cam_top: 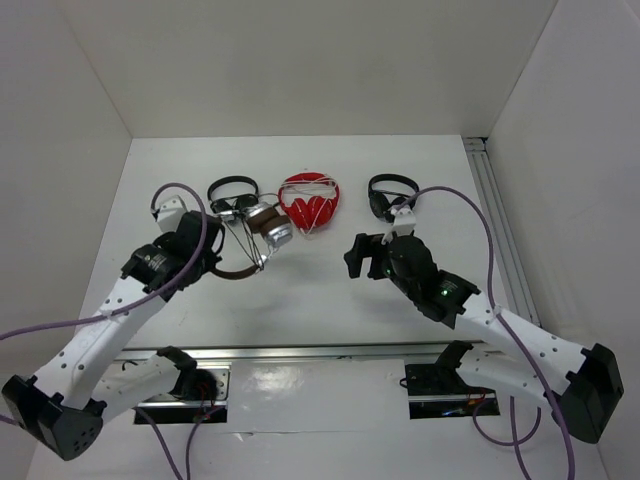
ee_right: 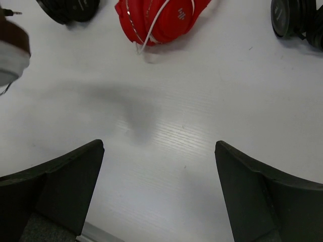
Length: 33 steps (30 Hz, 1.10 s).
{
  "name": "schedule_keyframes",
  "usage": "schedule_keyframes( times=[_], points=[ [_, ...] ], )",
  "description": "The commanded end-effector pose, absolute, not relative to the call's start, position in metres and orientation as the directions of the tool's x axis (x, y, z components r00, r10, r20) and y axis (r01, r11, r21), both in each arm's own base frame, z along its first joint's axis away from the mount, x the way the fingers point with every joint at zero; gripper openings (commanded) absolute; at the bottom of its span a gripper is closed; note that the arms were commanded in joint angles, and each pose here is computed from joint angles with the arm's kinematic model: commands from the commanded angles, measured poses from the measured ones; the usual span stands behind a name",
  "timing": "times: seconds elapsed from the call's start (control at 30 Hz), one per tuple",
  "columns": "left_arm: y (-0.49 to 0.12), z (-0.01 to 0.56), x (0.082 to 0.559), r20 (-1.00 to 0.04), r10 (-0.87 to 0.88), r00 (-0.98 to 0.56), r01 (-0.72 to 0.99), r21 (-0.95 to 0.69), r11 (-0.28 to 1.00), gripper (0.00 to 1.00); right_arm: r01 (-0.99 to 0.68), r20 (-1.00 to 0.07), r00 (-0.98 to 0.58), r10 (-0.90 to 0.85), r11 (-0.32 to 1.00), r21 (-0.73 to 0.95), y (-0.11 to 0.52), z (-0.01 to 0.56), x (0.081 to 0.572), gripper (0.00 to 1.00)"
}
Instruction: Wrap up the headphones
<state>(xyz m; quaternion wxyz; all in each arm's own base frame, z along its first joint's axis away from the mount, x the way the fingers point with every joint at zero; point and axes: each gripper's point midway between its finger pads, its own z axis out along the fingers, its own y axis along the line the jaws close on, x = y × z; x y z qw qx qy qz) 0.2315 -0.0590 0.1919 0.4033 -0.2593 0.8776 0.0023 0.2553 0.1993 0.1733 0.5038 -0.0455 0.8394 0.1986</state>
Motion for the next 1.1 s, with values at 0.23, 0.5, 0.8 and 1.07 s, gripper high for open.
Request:
schedule_keyframes(
  times=[0.23, 0.5, 0.8, 1.07],
  points=[
    [0.005, 0.215, 0.294, -0.673, -0.647, -0.359, -0.618, -0.349, 0.705, 0.0, -0.348, -0.83, -0.533, 0.164, 0.852, 0.392, 0.211, 0.167, 0.223, 0.99],
    [0.074, 0.189, 0.323, -0.599, -0.757, -0.262, -0.75, -0.367, 0.55, 0.0, -0.422, -0.831, -0.543, 0.12, 0.817, 0.394, 0.224, 0.161, 0.214, 0.99],
    [0.107, 0.165, 0.369, -0.561, -0.781, -0.276, -0.802, -0.314, 0.508, 0.0, -0.455, -0.833, -0.548, 0.074, 0.81, 0.371, 0.225, 0.147, 0.208, 0.99],
    [0.137, 0.125, 0.387, -0.537, -0.797, -0.277, -0.86, -0.231, 0.455, 0.0, -0.471, -0.832, -0.553, 0.052, 0.804, 0.363, 0.229, 0.141, 0.206, 0.99]
  ],
)
